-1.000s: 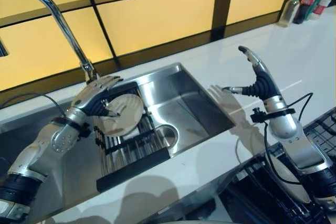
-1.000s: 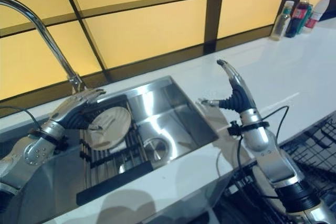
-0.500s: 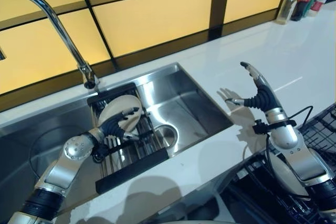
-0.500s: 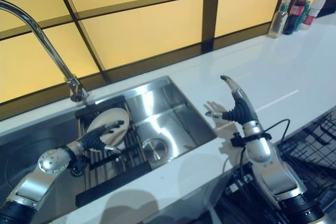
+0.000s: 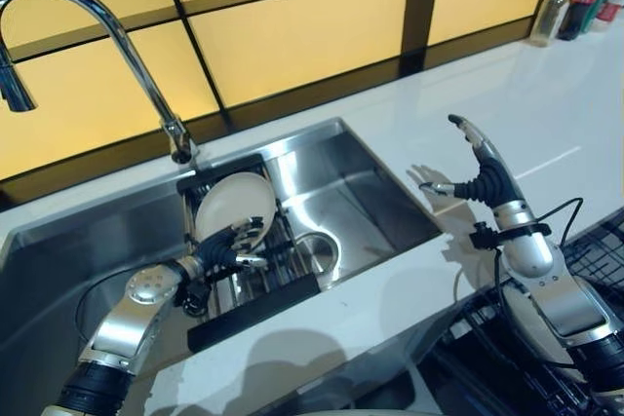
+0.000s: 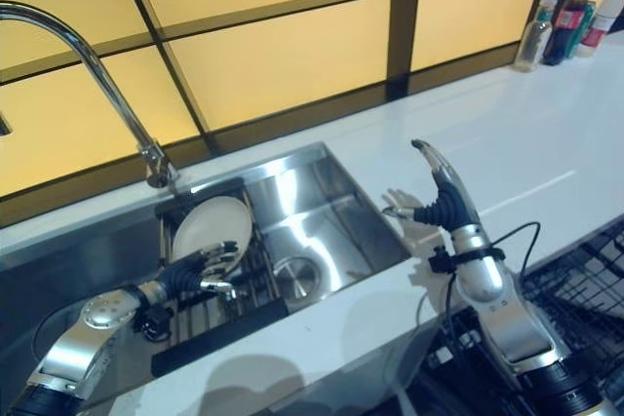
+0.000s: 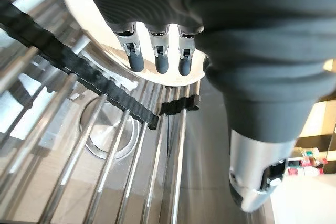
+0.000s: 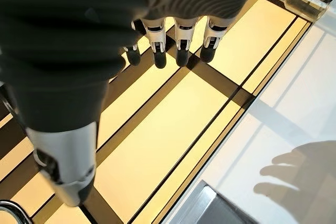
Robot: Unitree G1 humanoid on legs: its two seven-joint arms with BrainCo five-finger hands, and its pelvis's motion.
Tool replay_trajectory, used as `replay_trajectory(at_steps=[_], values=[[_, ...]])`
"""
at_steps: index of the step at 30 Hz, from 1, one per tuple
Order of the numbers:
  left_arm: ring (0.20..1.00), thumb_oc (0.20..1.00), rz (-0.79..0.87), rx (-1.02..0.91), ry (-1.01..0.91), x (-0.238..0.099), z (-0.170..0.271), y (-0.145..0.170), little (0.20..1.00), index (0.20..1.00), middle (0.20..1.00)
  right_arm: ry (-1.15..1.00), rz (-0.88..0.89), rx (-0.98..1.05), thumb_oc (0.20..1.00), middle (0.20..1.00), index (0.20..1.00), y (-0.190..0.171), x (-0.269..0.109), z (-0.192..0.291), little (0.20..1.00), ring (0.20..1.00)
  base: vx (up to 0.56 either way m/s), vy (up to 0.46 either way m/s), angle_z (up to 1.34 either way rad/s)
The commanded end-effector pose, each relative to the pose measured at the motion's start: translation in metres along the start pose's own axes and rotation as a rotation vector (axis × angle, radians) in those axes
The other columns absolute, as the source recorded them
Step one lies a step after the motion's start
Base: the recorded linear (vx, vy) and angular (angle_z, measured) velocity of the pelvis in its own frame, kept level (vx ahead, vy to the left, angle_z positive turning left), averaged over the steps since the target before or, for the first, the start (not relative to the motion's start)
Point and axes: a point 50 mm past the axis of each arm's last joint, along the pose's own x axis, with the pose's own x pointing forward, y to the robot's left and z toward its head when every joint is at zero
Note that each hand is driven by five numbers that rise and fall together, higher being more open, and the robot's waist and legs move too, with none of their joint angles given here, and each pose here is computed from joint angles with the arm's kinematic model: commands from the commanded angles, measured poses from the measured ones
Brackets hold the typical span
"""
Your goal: Pick up plates and place into dishwasher.
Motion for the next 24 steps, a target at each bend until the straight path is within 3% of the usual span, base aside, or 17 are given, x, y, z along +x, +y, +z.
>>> replay_trajectory(at_steps=[1, 11, 19, 24], values=[[1.0, 1.0, 0.137, 0.099, 0.017, -0.018, -0.003, 0.024, 1.0, 1.0, 1.0, -0.093, -0.022, -0.002, 1.0, 1.0, 1.0, -0.007, 0.002, 0.02, 1.0, 1.0, 0.04, 0.019, 0.03], [1.0, 1.0, 0.336, 0.283, -0.05, -0.029, 0.008, 0.033, 1.0, 1.0, 1.0, -0.071, -0.017, -0.011, 1.0, 1.0, 1.0, -0.005, -0.004, 0.017, 1.0, 1.0, 0.02, 0.004, 0.0], [1.0, 1.0, 0.578, 0.612, -0.108, -0.04, 0.026, 0.043, 1.0, 1.0, 1.0, -0.057, -0.016, 0.003, 1.0, 1.0, 1.0, -0.002, -0.007, 0.016, 1.0, 1.0, 0.03, -0.006, 0.0], [1.0, 1.0, 0.646, 0.74, -0.16, -0.044, 0.037, 0.043, 1.0, 1.0, 1.0, -0.046, -0.021, 0.015, 1.0, 1.0, 1.0, 0.0, -0.007, 0.015, 1.0, 1.0, 0.01, -0.005, 0.0]])
